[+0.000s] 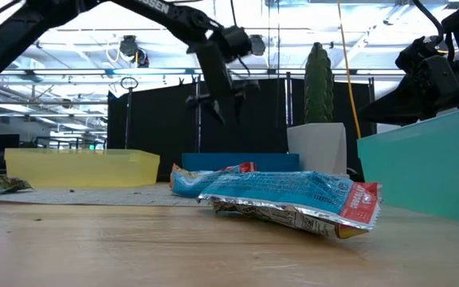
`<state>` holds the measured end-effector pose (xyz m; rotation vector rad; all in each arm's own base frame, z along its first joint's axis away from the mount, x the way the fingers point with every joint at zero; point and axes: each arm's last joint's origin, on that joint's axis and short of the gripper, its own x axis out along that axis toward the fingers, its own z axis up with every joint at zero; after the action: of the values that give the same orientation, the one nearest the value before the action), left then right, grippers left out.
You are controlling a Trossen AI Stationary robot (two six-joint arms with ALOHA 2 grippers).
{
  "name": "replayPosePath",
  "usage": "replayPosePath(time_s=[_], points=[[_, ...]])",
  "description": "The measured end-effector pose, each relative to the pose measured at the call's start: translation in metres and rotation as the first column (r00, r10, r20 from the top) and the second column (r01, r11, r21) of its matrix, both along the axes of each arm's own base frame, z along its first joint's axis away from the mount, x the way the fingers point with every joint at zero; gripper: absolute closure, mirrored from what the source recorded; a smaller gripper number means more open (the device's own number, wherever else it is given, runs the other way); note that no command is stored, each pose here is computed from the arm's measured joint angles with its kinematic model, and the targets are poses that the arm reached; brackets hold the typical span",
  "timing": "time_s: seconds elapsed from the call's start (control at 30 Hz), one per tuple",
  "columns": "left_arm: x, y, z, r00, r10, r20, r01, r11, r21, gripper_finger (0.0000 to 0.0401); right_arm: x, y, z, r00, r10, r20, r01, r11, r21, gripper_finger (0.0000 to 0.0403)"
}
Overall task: Pick and place Granola Bars by type
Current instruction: Put the yellow granola bar into the blue bin
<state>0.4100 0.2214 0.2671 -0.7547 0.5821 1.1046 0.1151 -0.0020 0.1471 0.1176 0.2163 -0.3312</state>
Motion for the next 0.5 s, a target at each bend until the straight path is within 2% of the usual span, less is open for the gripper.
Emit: replayPosePath(time_s=[0.2, 0.3, 0.5], points=[[-0.014, -0.004, 0.039, 0.996, -0.091, 0.0, 0.091, 0.989, 0.114, 0.0226, 0.0, 0.0, 0.0, 1.0, 0.0, 0.0, 0.0, 1.0, 0.0, 0.0245], [-0.022, -0.01, 0.059, 0.986, -0.164, -0.02, 0.165, 0.971, 0.171, 0.0226, 0.0, 0.0, 0.0, 1.0, 0.0, 0.0, 0.0, 1.0, 0.0, 0.0245], [-0.043, -0.023, 0.099, 0.952, -0.305, 0.001, 0.297, 0.929, 0.218, 0.0226, 0.0, 0.0, 0.0, 1.0, 0.0, 0.0, 0.0, 1.0, 0.0, 0.0245]])
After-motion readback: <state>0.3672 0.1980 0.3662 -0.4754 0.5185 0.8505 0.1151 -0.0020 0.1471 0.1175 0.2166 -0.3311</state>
